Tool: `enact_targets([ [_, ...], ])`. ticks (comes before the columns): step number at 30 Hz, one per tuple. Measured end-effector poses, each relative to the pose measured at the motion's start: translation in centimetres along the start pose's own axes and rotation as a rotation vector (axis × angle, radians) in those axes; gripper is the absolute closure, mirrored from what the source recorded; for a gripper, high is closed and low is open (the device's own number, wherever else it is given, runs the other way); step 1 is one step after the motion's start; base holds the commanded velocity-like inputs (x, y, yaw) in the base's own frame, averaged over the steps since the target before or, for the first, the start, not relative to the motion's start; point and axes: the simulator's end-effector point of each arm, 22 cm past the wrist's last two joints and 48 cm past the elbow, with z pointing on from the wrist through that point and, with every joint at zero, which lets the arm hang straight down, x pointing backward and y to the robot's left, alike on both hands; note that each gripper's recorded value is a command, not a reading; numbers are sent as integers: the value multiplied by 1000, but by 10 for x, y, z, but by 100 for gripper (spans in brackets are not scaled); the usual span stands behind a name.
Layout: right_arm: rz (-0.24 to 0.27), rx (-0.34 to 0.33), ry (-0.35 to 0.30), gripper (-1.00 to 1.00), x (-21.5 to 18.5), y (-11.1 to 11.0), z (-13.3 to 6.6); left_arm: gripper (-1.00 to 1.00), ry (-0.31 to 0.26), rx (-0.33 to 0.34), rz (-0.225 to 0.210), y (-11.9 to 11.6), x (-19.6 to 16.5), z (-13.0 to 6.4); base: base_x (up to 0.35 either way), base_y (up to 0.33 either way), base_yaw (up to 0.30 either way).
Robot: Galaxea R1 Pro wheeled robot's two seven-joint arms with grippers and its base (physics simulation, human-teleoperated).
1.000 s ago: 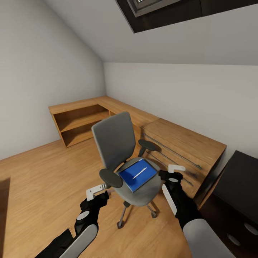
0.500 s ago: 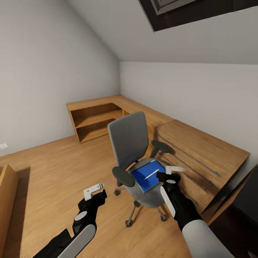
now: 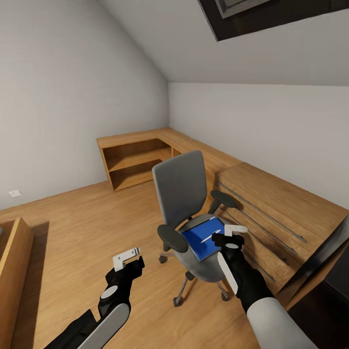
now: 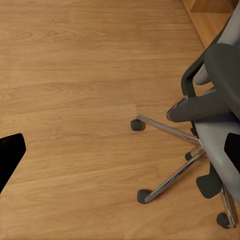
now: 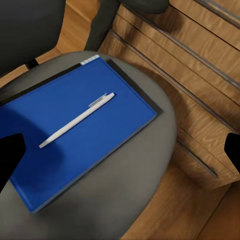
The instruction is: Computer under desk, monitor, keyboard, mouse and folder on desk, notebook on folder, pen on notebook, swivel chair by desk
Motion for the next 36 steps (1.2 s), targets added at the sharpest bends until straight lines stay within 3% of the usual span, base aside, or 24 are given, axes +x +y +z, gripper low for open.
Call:
enact_targets([
  [10, -9, -6, 4, -100, 5, 4, -2, -100, 2, 2, -1, -1, 0, 0, 27, 41, 0],
  [29, -3, 1, 11, -100, 8, -1, -1, -100, 1, 6, 3, -2, 1, -1, 187, 54, 0],
  [36, -18, 5, 57, -100, 30, -1, 3, -100, 1, 6, 2, -2, 1, -1, 68, 0, 0],
])
